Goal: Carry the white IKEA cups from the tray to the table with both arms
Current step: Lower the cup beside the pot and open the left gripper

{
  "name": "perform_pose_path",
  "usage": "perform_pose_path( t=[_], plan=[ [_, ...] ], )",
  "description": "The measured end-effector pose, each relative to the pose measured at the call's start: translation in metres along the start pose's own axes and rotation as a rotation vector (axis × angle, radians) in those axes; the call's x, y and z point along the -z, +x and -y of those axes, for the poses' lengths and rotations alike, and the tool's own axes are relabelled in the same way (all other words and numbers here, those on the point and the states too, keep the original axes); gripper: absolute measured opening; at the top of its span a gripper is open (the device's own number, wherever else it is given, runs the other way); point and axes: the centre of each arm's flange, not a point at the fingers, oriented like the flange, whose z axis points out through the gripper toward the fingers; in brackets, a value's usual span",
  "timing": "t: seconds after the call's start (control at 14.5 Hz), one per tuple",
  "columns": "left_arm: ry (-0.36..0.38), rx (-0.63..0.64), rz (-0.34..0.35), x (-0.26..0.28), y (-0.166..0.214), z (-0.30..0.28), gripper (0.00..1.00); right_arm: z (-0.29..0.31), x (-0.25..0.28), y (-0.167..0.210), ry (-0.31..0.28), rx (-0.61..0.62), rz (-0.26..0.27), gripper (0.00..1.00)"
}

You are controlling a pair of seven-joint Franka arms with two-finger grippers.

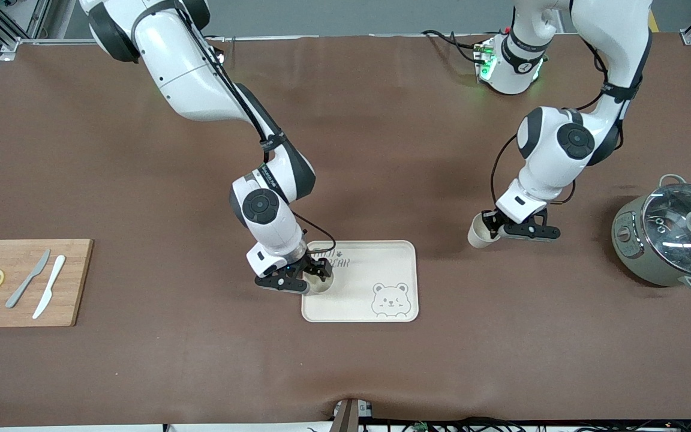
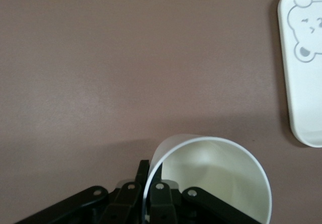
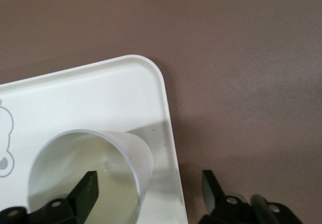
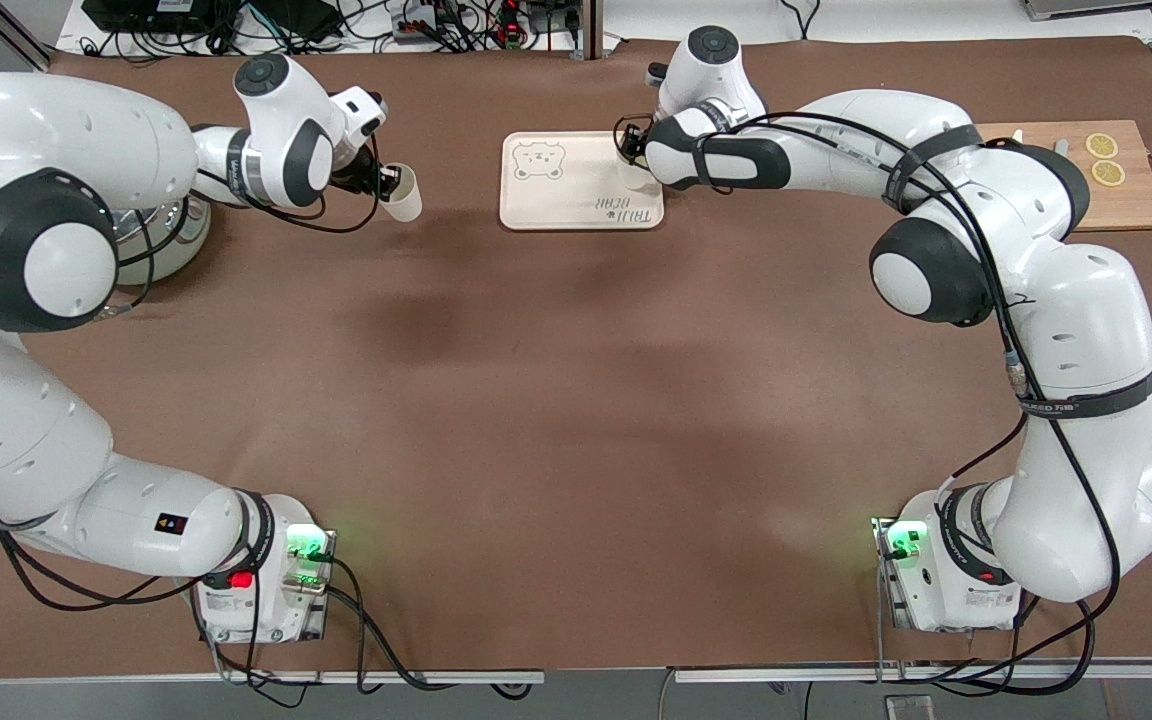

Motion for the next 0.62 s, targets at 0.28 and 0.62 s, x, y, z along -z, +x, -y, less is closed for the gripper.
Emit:
perform_pose_path(
  t=[0.28, 0.62],
  plan=[
    [0.004, -0.017, -0.014, -0.028, -0.006, 0.004, 0.04, -0.003, 0.000, 0.003, -0.002, -0.005, -0.003, 0.41],
    [0.008, -0.016, -0.016, -0.045, -0.013, 0.007, 0.04, -0.002, 0.001, 0.003, -0.002, -0.005, -0.003, 0.05]
  ],
)
